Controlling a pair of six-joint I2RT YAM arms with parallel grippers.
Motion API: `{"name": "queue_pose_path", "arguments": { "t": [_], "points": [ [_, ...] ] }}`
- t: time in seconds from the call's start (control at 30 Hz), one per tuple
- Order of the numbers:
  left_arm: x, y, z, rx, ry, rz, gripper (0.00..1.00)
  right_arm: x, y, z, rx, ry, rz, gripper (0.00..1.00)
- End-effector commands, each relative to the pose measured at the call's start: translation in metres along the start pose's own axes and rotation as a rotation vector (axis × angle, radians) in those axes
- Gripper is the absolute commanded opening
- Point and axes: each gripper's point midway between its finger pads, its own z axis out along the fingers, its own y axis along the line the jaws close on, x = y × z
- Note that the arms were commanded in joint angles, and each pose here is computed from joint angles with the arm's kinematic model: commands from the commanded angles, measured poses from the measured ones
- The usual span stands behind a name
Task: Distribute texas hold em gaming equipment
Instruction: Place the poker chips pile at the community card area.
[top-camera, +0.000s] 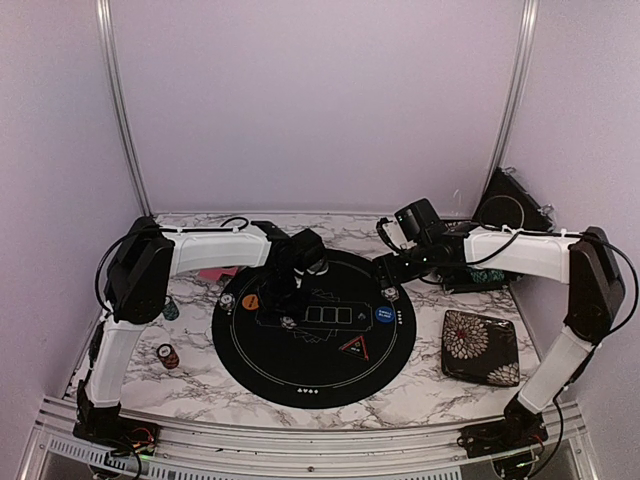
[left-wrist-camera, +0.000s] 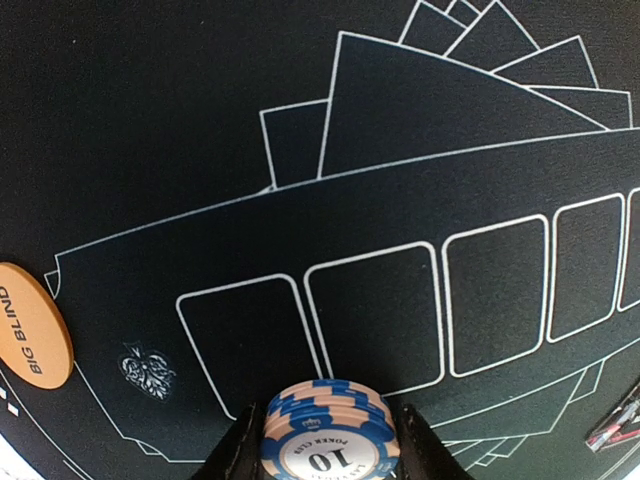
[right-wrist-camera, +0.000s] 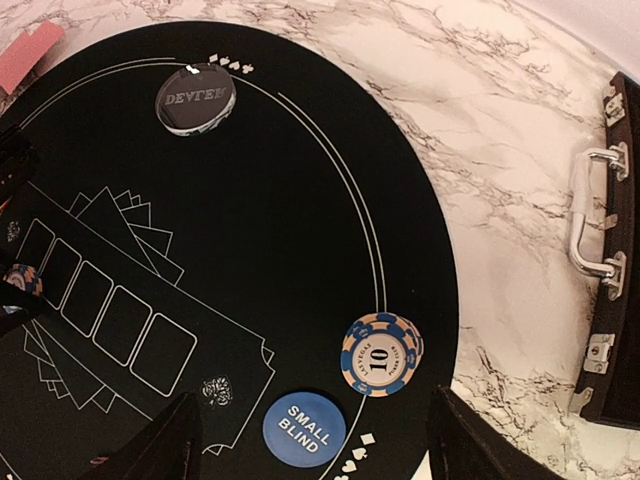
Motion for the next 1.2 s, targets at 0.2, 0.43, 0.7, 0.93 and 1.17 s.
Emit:
{"name": "queue_pose_path", "arguments": {
  "t": [0.2, 0.43, 0.7, 0.93, 1.17],
  "points": [
    [0.006, 0.004, 0.007, -0.046, 0.027, 0.024, 0.46, -0.011, 0.007, -0.014, -0.008, -0.044, 0.002, 0.75],
    [-0.001, -0.001, -0.002, -0.028, 0.004, 0.031, 0.6, -0.01, 0.009, -0.016, -0.007, -0.041, 0.001, 0.75],
    [-0.024, -0.007, -0.036, 0.036, -0.081, 0.029, 0.71, -0.013, 0.011, -0.018, 0.002, -0.034, -0.001, 0.75],
    [-0.042, 0.013, -0.076, 0.091, -0.175, -0.015, 0.78, -0.02, 0.031, -0.021, -0.012, -0.031, -0.02, 0.75],
    [-0.052, 0.063, -0.123, 0.16, -0.301, -0.116, 0.81, -0.016, 0.077, -0.012, -0.062, 0.001, -0.055, 0.75]
  ]
}}
